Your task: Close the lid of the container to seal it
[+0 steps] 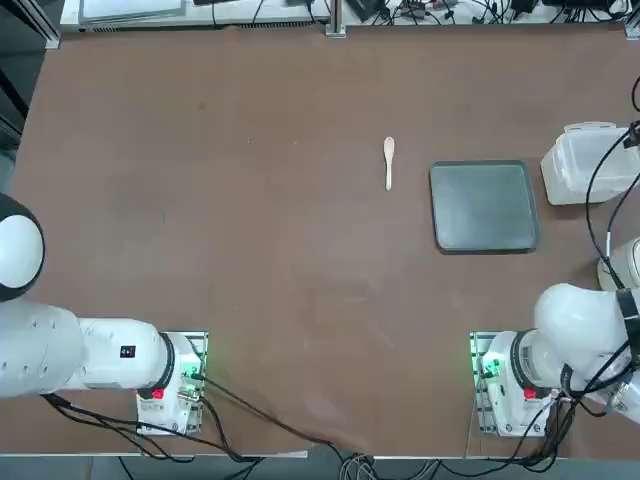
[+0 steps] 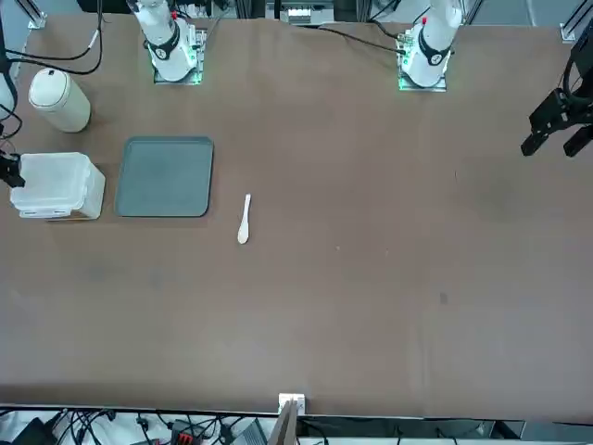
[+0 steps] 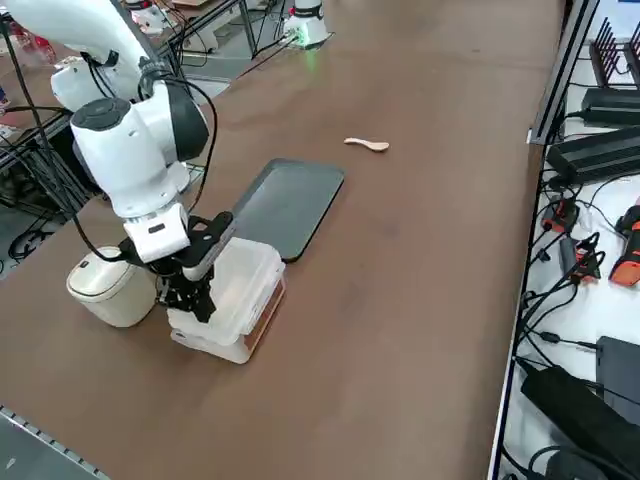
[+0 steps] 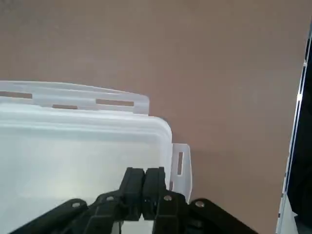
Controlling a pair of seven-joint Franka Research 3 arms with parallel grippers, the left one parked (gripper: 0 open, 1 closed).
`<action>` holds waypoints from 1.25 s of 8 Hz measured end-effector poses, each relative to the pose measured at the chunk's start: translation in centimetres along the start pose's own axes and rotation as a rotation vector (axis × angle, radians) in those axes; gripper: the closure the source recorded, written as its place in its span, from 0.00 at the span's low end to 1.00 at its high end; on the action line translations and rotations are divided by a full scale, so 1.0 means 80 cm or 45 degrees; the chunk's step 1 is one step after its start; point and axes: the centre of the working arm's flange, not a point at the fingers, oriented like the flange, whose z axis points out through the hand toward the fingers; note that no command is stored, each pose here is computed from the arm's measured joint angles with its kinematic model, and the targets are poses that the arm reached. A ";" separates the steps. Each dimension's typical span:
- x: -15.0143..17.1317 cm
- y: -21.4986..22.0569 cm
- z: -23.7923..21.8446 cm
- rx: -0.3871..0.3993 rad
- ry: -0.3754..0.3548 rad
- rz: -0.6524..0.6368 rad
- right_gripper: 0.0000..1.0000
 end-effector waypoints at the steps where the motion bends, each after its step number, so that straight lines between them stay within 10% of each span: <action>1: 0.000 0.000 0.000 0.000 0.000 -0.001 0.98; 10: 0.090 -0.028 -0.073 0.186 -0.143 -0.046 0.98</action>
